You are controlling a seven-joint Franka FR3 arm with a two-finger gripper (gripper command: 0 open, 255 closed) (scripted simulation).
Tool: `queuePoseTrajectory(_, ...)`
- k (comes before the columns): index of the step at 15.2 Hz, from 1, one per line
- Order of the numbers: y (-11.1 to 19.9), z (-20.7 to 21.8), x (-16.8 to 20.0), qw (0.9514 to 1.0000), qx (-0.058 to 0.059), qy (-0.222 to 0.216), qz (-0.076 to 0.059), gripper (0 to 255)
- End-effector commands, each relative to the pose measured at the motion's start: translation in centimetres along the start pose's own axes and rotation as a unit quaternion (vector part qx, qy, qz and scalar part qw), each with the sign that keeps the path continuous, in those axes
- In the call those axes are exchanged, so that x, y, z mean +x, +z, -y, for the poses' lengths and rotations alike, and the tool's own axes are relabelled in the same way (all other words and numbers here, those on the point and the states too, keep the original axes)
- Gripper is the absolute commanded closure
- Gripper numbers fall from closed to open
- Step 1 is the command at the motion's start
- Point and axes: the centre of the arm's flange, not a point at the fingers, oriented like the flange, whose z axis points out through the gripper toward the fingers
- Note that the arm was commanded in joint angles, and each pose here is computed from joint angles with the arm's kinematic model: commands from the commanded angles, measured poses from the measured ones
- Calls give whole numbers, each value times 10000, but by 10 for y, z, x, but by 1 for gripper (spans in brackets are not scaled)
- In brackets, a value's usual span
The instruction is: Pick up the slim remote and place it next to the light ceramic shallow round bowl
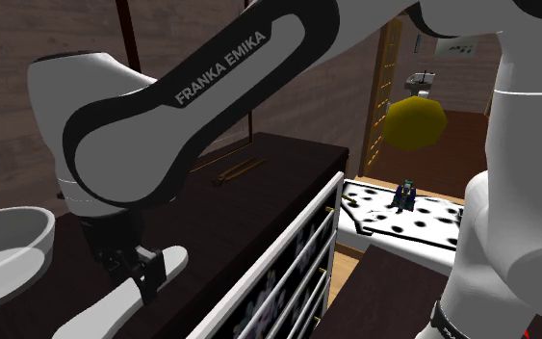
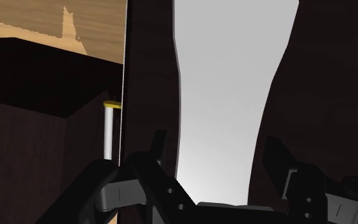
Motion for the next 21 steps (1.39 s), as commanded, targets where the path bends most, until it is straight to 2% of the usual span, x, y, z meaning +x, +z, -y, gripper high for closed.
queuePoseTrajectory(1, 1, 0, 0, 10000, 4, 0, 1, 255)
queuePoseTrajectory(6, 1, 0, 0, 10000, 4, 0, 1, 255)
queuePoseTrajectory(7, 1, 0, 0, 10000, 4, 0, 1, 0)
queuePoseTrajectory(12, 1, 0, 0, 10000, 4, 0, 1, 0)
queuePoseTrajectory(16, -49, 0, 0, 10000, 4, 0, 1, 0)
queuePoseTrajectory(21, -49, 0, 0, 10000, 4, 0, 1, 0)
